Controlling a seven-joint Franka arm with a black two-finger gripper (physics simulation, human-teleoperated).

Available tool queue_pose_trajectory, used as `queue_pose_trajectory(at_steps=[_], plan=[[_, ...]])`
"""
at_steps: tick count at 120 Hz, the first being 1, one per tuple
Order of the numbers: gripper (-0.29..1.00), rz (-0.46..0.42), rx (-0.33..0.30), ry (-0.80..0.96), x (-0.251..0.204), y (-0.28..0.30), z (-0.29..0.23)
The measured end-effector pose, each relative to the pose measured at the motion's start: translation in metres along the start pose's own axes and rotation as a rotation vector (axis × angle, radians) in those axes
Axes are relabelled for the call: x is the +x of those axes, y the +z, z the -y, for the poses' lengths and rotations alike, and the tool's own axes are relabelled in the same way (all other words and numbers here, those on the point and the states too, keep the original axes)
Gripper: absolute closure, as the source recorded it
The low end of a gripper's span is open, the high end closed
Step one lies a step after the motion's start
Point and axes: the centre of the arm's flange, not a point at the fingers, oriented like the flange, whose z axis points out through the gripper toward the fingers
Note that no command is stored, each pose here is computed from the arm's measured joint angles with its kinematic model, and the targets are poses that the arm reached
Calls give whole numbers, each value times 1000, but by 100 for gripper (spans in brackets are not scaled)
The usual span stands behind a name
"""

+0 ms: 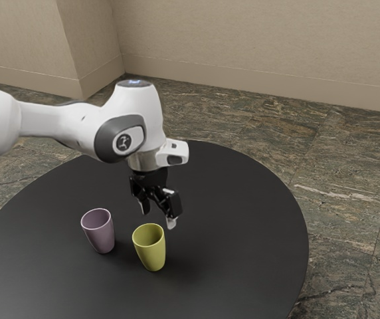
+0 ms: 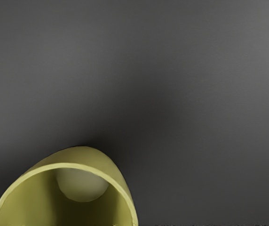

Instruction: Place the right cup onto the left cup

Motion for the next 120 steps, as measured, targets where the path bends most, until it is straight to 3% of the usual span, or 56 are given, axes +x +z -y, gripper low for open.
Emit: queue_pose_trajectory(at_steps=[120], plan=[[2, 42, -2, -165, -3, 45, -9]])
